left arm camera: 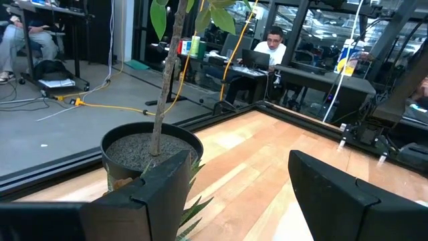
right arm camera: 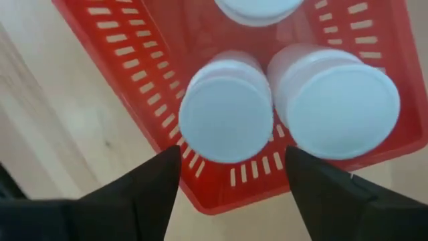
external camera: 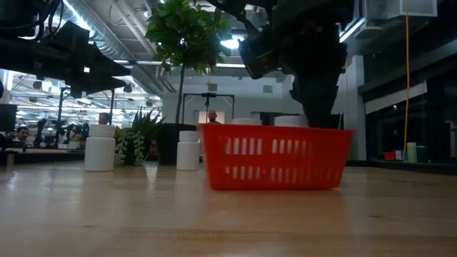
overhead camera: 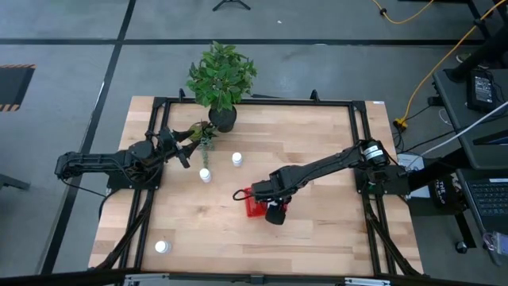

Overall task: Pick and place pill bottles into a basket
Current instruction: Put the white pill bottles into the red bin

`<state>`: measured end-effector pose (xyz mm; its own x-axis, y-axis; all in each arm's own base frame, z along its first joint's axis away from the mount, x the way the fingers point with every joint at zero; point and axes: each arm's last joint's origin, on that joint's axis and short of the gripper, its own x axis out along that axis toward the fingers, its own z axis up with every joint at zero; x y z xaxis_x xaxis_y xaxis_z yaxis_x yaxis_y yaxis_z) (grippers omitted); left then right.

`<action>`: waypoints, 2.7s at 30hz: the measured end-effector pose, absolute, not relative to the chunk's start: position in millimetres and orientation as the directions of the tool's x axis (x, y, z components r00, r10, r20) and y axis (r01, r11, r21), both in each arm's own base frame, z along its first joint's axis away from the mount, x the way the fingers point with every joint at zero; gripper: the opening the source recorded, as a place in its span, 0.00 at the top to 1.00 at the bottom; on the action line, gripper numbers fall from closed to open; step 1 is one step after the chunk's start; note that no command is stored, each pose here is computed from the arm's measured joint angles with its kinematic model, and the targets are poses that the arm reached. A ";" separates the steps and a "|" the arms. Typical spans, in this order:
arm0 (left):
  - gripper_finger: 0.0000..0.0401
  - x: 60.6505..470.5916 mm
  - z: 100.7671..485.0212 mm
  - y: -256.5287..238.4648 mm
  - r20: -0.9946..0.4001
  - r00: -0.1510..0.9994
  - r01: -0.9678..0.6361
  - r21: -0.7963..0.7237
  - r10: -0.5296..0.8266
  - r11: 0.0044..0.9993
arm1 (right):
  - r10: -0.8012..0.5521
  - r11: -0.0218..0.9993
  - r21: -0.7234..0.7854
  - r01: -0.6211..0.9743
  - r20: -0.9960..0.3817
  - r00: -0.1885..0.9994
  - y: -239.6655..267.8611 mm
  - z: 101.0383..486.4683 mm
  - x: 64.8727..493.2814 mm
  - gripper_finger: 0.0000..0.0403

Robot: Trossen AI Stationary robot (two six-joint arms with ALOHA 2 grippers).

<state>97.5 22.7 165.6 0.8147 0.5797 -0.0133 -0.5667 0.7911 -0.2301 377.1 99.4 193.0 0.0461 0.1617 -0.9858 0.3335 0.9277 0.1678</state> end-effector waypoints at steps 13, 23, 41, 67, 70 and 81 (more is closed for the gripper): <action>0.39 97.5 165.7 22.7 -0.013 0.815 -0.567 -0.230 0.580 0.791 | 0.066 0.941 0.128 0.314 -0.977 0.200 99.8 274.4 393.5 0.33; 0.39 97.6 165.7 22.7 -0.013 0.816 -0.565 -0.231 0.578 0.792 | -0.091 0.971 0.070 0.229 -0.777 0.622 53.5 344.0 430.1 0.33; 0.39 97.6 165.7 22.6 -0.013 0.817 -0.561 -0.247 0.576 0.790 | -0.082 0.989 -0.003 0.148 -0.843 0.531 -52.4 286.4 449.7 0.10; 0.39 97.0 165.7 23.5 -0.013 0.796 -0.586 -0.273 0.606 0.763 | 0.013 0.999 0.027 0.024 -0.892 0.451 -68.4 182.3 491.4 0.06; 0.39 96.8 165.8 23.7 -0.012 0.790 -0.595 -0.256 0.613 0.762 | 0.015 1.000 0.020 0.008 -0.891 0.454 -68.5 182.0 491.8 0.06; 0.39 96.2 165.8 24.4 -0.012 0.770 -0.619 -0.255 0.638 0.743 | 0.045 0.999 0.048 -0.005 -0.886 0.461 -67.5 182.7 492.2 0.40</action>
